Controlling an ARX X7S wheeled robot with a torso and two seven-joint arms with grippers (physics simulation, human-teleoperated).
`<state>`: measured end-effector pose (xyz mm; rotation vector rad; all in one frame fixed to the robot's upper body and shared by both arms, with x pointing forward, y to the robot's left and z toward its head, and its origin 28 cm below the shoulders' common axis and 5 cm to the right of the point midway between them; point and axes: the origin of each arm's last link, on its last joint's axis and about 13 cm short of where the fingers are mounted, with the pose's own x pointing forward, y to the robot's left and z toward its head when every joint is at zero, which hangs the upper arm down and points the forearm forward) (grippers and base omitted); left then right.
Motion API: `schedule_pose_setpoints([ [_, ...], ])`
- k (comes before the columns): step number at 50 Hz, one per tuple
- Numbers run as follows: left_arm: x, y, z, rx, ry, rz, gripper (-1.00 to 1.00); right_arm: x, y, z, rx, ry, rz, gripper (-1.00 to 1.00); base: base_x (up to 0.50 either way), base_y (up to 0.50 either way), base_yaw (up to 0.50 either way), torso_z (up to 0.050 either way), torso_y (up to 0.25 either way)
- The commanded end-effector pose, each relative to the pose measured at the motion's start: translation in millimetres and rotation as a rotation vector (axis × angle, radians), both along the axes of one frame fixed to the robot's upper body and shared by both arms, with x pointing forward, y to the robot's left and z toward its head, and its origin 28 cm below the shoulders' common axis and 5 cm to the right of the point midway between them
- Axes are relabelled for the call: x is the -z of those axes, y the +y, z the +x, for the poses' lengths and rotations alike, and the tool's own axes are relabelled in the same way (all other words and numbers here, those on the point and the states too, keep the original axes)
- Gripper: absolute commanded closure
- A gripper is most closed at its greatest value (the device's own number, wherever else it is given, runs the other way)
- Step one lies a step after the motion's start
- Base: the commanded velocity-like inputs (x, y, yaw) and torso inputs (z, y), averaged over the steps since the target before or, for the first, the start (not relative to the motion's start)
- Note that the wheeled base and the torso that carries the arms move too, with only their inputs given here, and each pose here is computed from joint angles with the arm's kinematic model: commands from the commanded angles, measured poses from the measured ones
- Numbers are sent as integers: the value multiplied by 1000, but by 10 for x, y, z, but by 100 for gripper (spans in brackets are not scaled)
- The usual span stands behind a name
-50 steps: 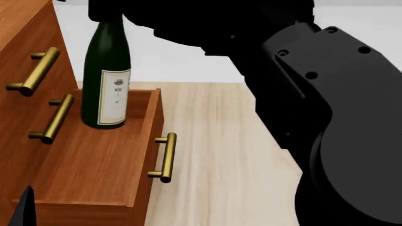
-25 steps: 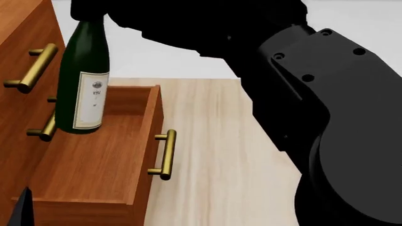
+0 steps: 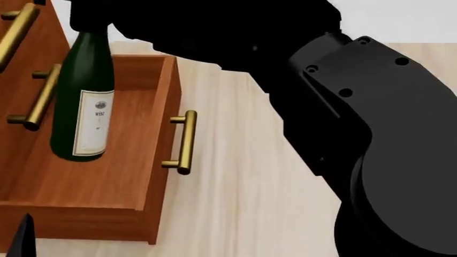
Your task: Put the wine bottle in the bottom drawer of the cabinet.
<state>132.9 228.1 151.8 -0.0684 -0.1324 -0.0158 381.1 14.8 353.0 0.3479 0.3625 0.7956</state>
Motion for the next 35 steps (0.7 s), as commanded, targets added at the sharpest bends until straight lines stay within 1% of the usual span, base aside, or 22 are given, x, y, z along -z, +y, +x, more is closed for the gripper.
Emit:
schedule_pose_setpoints([
  [1, -2, 6, -17, -4, -3, 1, -100, -61, 40, -33, -34, -15, 32, 100, 0, 0, 0, 0, -215],
  [20, -1, 29, -28, -15, -9, -1, -100, -34, 104, -66, -48, -19, 23, 100, 0, 0, 0, 0, -217],
  [28, 3, 29, -21, -10, -8, -3, -100, -35, 150, -93, -73, -29, 34, 100, 0, 0, 0, 0, -217],
  [35, 11, 20, -6, -6, -5, 1, -100, -35, 168, -119, -88, -28, 8, 100, 0, 0, 0, 0, -217],
])
